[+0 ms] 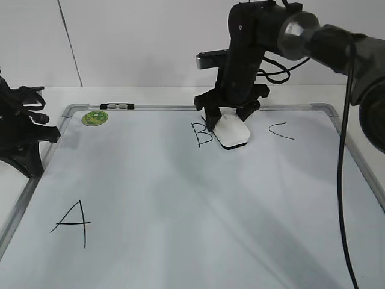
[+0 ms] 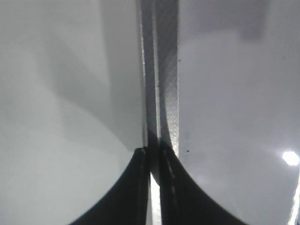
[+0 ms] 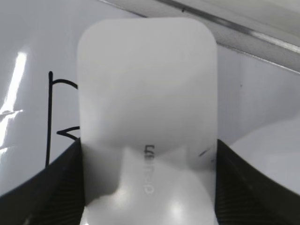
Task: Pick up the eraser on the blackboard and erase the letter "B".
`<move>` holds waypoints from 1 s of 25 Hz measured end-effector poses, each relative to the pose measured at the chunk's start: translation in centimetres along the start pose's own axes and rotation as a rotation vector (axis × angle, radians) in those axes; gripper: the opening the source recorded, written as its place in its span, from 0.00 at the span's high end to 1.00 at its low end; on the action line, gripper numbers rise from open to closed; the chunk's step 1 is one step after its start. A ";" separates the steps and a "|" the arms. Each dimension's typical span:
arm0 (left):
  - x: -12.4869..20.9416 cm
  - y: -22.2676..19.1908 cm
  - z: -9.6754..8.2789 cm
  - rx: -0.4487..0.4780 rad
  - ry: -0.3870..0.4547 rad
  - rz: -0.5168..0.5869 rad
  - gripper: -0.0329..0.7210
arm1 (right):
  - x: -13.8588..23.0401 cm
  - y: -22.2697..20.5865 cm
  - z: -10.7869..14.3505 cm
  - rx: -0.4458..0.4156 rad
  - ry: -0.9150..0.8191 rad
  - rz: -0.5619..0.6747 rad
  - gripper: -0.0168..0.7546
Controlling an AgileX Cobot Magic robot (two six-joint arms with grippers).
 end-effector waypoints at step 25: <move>0.0 0.0 0.0 0.003 0.005 -0.002 0.93 | 0.4 -0.7 3.7 -0.047 0.041 -0.019 0.29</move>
Point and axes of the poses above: a point on each arm's last joint axis where the gripper is mounted, y pointing back along that axis away from the gripper, z along the wrist's bending axis when the last joint is at zero, x = y × z, the point moved 9 cm from there along -y, pointing out along that axis toward the gripper, and after that the axes turned 14 degrees about -y, right-handed, at the moved point
